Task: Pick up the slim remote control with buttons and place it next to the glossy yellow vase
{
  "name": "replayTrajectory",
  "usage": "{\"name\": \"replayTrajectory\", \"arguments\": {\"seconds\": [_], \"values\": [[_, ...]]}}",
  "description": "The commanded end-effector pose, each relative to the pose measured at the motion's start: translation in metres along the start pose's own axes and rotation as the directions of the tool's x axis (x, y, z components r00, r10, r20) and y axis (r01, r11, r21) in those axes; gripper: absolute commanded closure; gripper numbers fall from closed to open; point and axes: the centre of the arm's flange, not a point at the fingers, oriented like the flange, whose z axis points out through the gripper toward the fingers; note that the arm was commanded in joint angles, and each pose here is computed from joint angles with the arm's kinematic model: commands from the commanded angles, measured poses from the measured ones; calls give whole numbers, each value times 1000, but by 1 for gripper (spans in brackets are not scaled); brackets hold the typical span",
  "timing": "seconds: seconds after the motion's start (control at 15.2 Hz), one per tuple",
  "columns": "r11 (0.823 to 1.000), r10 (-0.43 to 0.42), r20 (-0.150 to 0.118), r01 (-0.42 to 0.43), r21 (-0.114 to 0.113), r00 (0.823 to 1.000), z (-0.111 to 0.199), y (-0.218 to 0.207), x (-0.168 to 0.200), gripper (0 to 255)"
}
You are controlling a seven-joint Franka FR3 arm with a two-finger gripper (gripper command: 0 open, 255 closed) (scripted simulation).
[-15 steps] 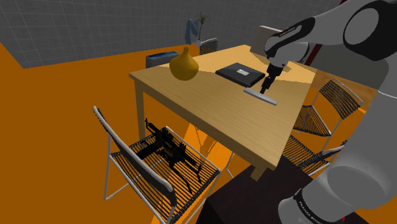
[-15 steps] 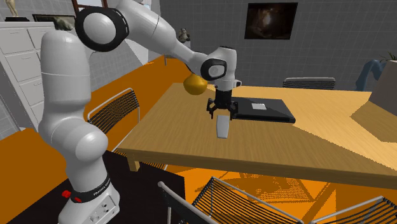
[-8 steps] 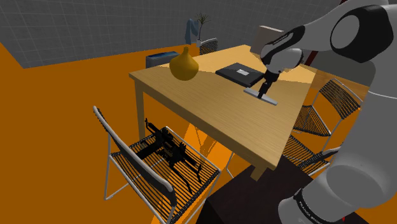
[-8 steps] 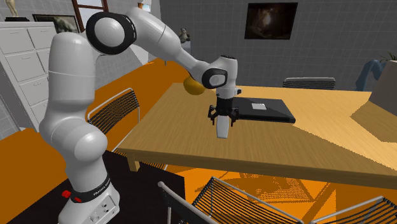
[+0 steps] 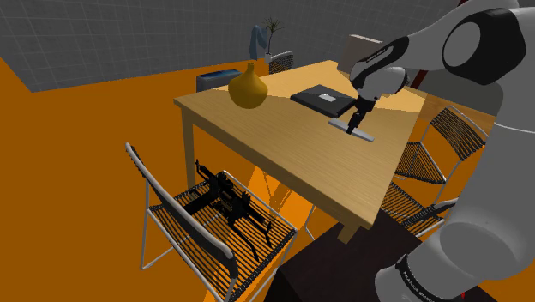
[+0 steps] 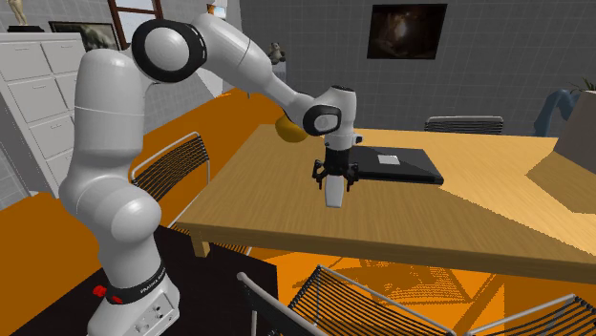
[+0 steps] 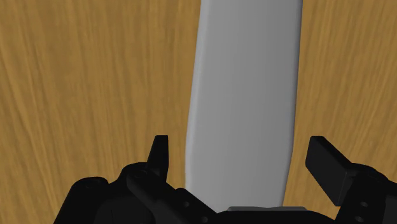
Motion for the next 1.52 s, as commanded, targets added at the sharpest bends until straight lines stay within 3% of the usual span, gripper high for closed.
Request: {"name": "replayTrajectory", "arguments": {"seconds": [0.0,0.59,1.45], "values": [[1000,0,0,0,0,1000,0,0,0,255],[1000,0,0,0,0,1000,0,0,0,255],[1000,0,0,0,0,1000,-69,-1,1,255]]}}
